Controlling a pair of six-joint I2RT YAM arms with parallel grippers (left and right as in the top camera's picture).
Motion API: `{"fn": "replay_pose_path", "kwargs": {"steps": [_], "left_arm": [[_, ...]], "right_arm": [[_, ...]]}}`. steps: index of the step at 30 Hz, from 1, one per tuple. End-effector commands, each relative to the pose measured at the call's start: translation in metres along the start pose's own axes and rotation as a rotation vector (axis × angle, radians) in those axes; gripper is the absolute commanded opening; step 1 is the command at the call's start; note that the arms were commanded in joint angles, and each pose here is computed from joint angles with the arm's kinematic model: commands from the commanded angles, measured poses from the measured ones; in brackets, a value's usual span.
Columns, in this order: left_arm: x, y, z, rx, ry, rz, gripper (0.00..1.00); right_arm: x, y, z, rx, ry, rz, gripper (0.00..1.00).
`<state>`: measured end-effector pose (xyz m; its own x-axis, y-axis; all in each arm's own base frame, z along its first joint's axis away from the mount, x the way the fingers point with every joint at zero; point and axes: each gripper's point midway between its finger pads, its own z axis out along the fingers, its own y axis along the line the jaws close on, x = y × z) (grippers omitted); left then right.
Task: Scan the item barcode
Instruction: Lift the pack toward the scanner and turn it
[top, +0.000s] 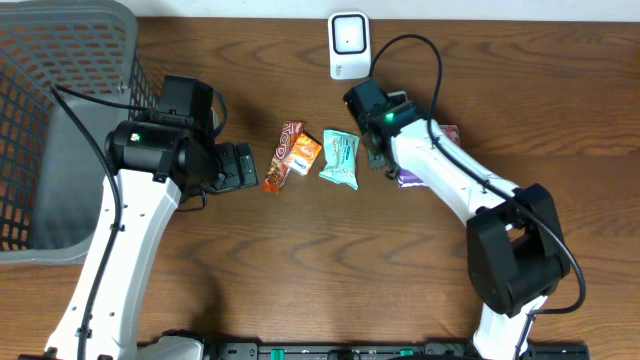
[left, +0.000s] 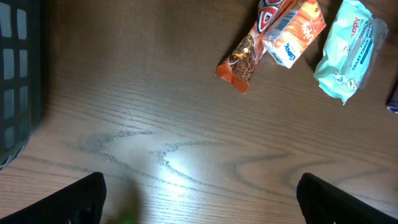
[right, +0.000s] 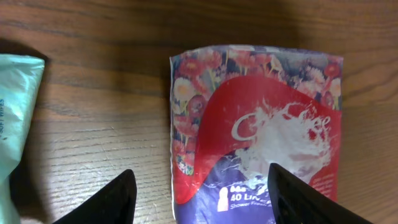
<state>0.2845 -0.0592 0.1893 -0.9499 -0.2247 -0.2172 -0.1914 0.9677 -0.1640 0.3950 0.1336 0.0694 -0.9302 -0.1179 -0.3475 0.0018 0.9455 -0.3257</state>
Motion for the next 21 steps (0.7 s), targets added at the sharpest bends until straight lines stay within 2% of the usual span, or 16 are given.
{"fn": "replay_pose_path", "kwargs": {"steps": [1,10,12,14,19,21], "left_arm": [[0.000,0.001,0.001,-0.008,0.005,-0.012,0.98],[0.000,0.001,0.001,-0.008,0.005,-0.013,0.98],[0.000,0.001,0.001,-0.008,0.005,-0.012,0.98],[0.000,0.001,0.001,-0.008,0.005,-0.013,0.98],[0.000,0.001,0.001,-0.008,0.005,-0.012,0.98],[0.000,0.001,0.001,-0.008,0.005,-0.012,0.98]], "right_arm": [[0.007,-0.007,0.008,0.072,-0.023,0.039,0.64],[0.031,-0.011,0.037,0.107,-0.022,0.000,0.63],[0.037,-0.009,0.042,0.087,-0.007,0.005,0.66],[0.041,-0.007,0.044,0.064,0.012,0.007,0.63],[0.044,-0.003,0.043,0.031,0.037,-0.006,0.01],[0.043,0.004,0.040,-0.020,0.059,0.000,0.01]]}}
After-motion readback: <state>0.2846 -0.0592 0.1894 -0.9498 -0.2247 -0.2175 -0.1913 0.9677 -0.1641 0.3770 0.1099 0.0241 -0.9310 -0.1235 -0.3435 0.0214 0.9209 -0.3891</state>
